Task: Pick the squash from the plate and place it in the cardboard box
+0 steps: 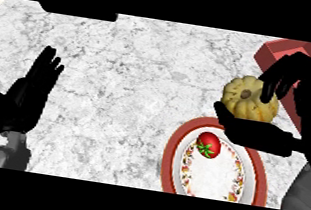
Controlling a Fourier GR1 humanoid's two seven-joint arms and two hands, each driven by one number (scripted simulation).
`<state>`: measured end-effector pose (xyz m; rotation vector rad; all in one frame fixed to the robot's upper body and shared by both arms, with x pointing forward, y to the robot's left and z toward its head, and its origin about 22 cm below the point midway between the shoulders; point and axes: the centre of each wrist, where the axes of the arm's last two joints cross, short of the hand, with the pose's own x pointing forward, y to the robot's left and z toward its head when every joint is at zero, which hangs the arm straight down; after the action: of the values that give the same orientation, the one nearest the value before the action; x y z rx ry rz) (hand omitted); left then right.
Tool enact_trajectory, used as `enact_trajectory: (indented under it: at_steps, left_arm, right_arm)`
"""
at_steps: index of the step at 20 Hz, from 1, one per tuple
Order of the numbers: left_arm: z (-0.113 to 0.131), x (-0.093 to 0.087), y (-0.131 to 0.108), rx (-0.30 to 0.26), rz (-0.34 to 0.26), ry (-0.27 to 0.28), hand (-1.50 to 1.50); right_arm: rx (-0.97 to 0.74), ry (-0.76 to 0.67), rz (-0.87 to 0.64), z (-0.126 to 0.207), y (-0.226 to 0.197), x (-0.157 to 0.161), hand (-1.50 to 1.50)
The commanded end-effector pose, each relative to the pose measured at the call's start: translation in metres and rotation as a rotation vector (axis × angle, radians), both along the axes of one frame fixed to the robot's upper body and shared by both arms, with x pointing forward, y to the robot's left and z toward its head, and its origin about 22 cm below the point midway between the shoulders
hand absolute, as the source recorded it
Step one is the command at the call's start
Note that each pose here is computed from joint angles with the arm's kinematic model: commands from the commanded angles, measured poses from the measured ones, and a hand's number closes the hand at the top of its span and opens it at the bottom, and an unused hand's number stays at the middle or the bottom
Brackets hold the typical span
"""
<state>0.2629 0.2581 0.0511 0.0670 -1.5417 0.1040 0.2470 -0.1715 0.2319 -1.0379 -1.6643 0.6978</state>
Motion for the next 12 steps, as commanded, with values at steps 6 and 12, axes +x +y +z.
enact_trajectory:
  at_steps: [6, 12]
  left_arm:
    - [0.003, 0.002, 0.012, -0.002, 0.013, -0.005, 0.0]
    - [0.013, -0.003, 0.004, 0.003, -0.013, -0.007, 0.0]
  right_arm:
    - [0.002, 0.005, -0.153, -0.011, -0.076, 0.061, 1.5]
    - [-0.121, 0.004, -0.226, -0.007, -0.116, 0.105, 1.5]
